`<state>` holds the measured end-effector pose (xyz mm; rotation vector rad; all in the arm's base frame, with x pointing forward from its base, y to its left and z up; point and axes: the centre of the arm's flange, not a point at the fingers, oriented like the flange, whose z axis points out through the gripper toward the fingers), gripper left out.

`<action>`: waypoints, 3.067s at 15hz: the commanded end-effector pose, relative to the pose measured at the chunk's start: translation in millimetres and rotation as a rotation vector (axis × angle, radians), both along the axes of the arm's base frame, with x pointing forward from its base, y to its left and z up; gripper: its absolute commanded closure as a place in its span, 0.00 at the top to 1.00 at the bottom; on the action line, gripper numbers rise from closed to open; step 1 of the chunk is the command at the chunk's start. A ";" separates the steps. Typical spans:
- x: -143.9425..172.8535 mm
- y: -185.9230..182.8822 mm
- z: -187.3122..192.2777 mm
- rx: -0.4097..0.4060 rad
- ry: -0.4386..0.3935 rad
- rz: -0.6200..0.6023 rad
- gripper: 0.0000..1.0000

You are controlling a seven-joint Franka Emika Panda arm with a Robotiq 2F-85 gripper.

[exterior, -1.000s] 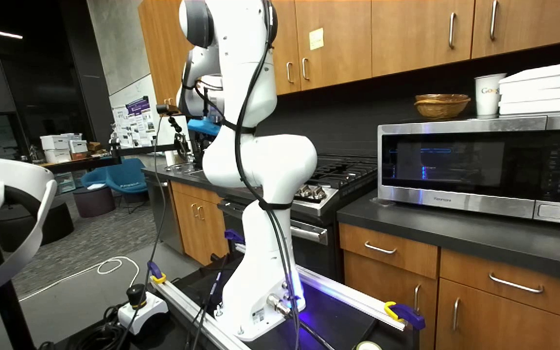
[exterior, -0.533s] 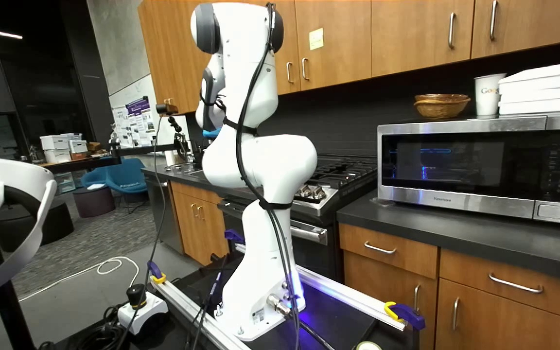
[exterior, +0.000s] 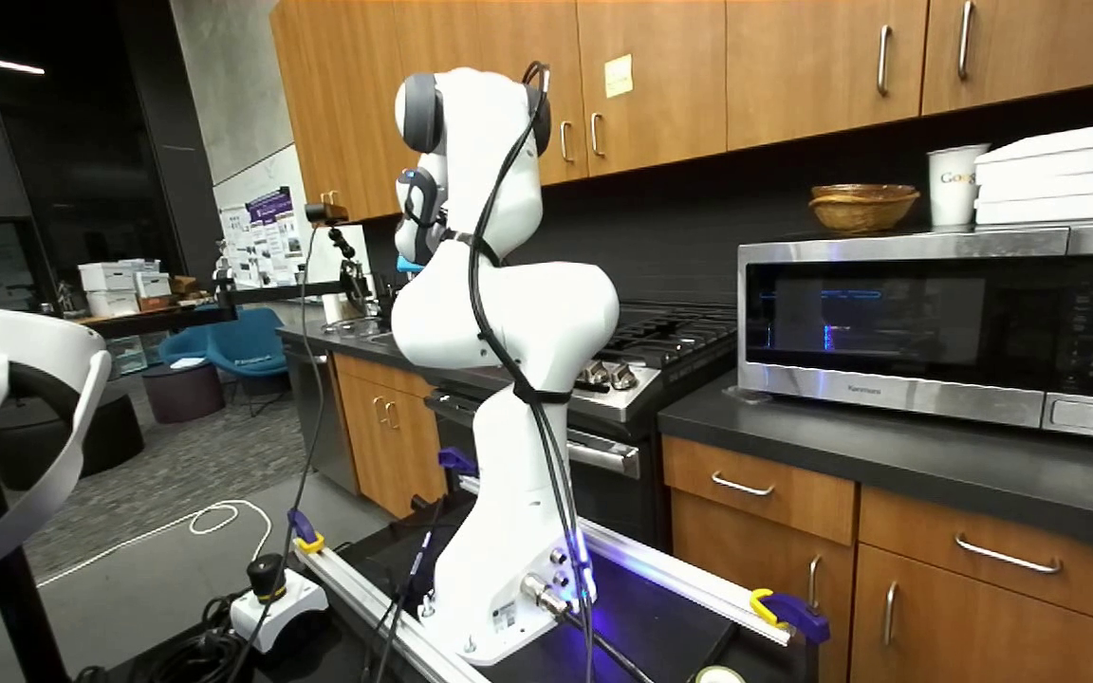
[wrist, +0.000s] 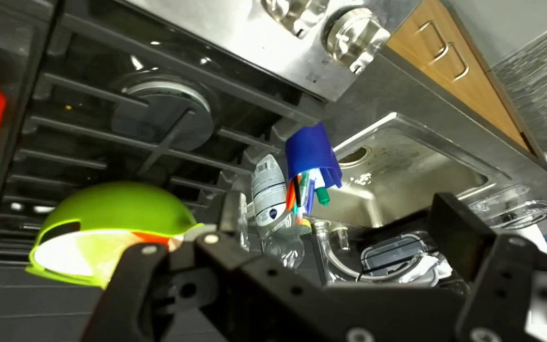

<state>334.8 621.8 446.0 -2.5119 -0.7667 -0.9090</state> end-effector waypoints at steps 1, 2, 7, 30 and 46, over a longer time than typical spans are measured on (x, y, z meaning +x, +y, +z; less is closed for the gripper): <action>21.7 55.6 4.3 0.002 0.042 -0.039 1.00; 26.9 60.5 3.9 -0.002 0.038 -0.045 1.00; 64.9 61.2 9.3 -0.029 -0.074 -0.080 1.00; 112.5 -5.6 -13.2 0.165 -0.032 -0.334 1.00; 94.9 -22.7 -40.5 0.299 -0.047 -0.245 1.00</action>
